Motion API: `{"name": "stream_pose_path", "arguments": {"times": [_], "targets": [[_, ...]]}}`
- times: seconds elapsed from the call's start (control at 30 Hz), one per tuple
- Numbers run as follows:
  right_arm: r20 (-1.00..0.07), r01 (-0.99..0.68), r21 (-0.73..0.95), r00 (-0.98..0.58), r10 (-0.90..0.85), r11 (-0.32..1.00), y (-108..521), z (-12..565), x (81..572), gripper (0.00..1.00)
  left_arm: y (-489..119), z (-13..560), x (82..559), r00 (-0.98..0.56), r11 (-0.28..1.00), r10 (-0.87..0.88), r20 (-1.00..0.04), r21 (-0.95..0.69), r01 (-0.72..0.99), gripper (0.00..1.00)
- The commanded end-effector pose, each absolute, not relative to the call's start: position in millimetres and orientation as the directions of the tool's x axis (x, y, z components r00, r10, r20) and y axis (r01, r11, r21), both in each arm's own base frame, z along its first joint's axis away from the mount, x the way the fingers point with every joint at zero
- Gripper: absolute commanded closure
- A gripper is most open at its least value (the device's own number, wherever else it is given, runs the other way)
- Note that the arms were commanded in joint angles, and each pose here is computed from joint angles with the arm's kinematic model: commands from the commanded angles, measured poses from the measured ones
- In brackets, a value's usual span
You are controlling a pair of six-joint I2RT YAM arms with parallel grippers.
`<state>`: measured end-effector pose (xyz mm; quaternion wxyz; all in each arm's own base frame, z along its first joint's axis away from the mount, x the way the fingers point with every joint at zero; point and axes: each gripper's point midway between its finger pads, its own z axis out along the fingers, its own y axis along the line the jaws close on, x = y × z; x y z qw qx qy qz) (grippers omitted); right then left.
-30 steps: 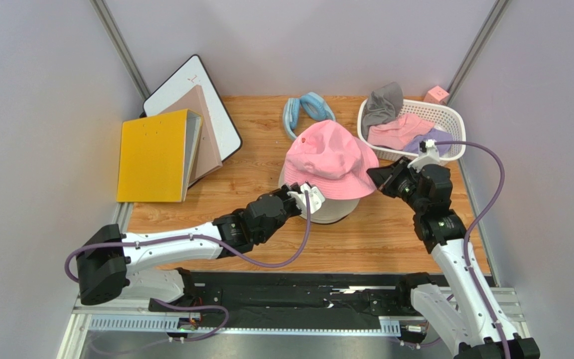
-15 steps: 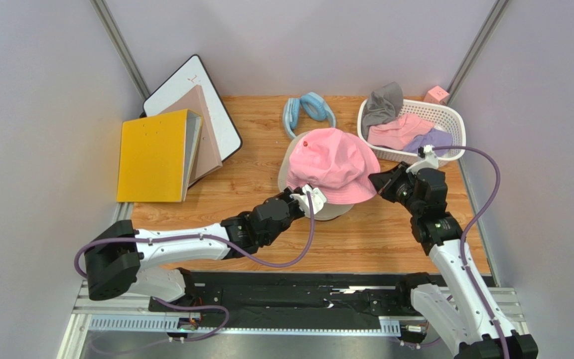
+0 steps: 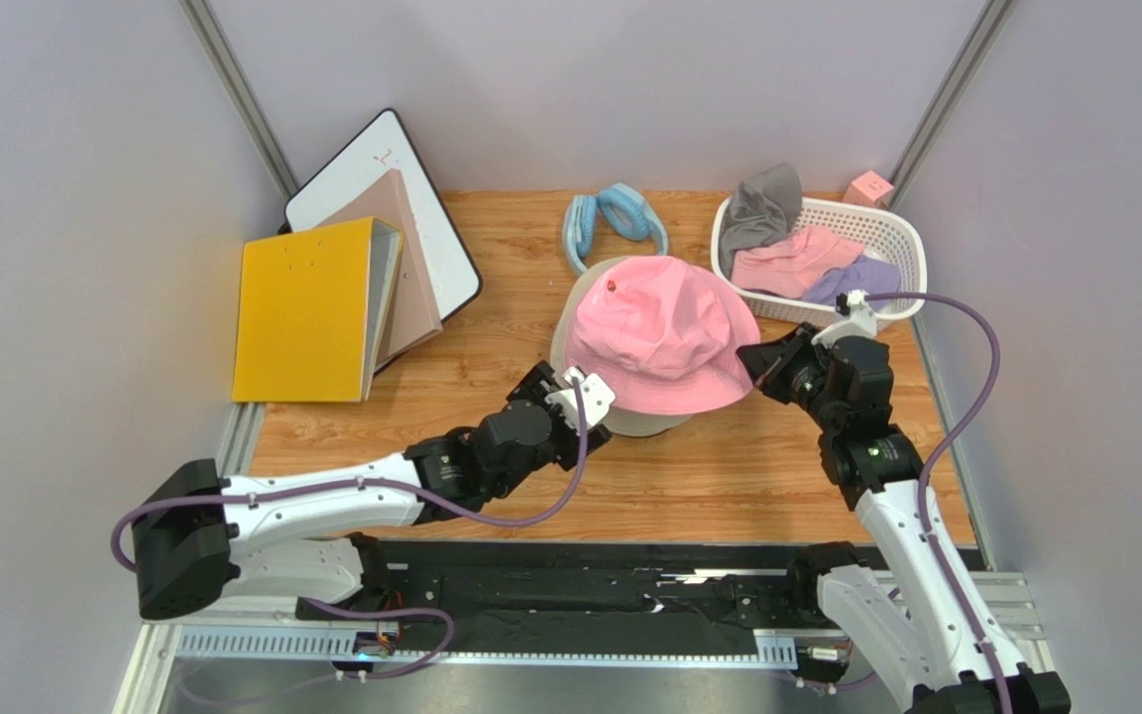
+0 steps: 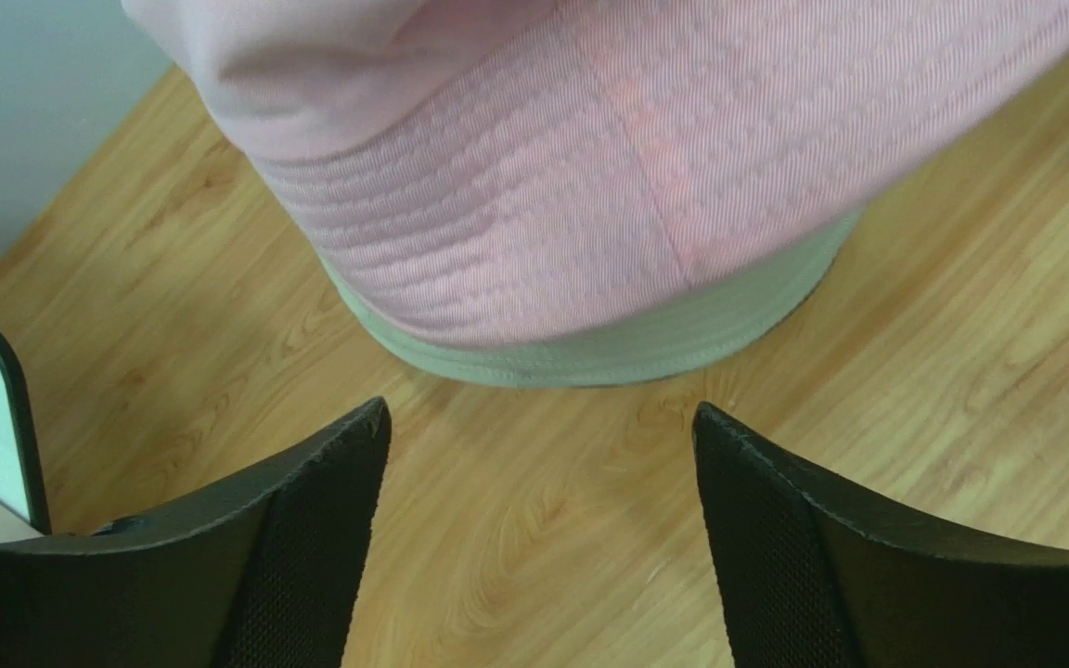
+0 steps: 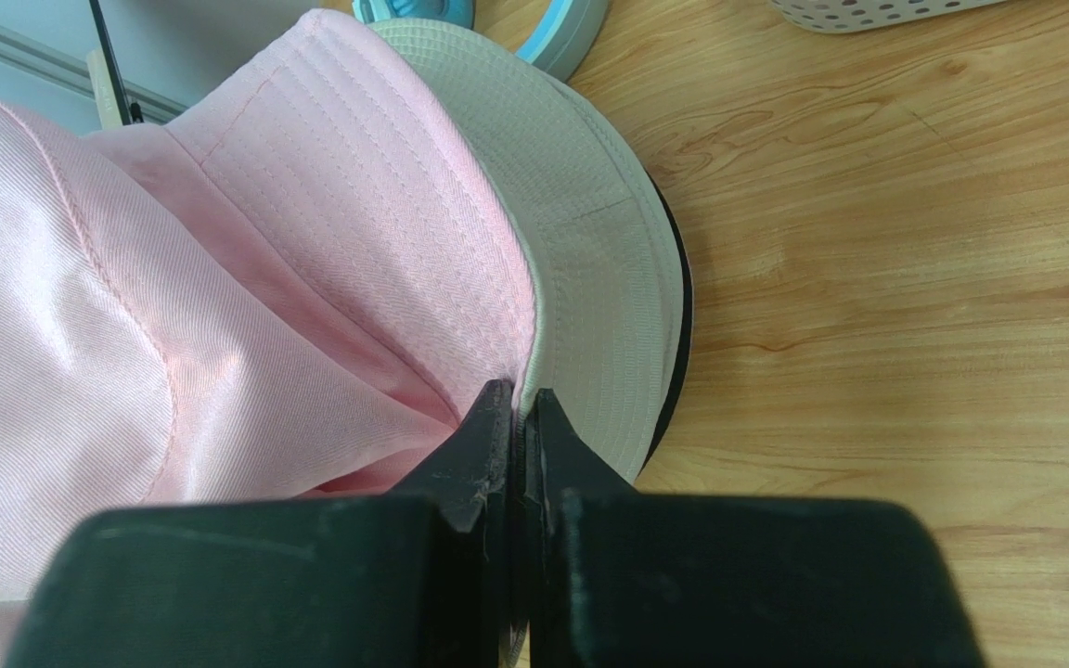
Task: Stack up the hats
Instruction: Stack the hat on the hat.
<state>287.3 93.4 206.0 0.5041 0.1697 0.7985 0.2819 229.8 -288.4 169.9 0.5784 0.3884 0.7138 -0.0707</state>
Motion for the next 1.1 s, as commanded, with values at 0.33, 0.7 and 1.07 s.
{"name": "stream_pose_path", "arguments": {"times": [0.33, 0.7, 1.07], "targets": [[-0.716, -0.003, 0.624, -0.403, 0.57, 0.781, 89, 214, 295, 1.0, -257, 248, 182, -0.241, 0.64, -0.003, -0.97, -0.187, 0.745, 0.11], [-0.717, -0.017, 0.625, -0.409, 0.565, 0.781, 91, 216, 295, 1.0, -260, 277, 188, -0.484, 0.46, -0.253, -0.838, -0.544, 0.702, 0.07], [-0.716, -0.024, 0.629, -0.408, 0.566, 0.777, 92, 218, 293, 1.0, -279, 246, 208, -0.597, 0.432, -0.284, -0.75, -0.656, 0.619, 0.14]]}}
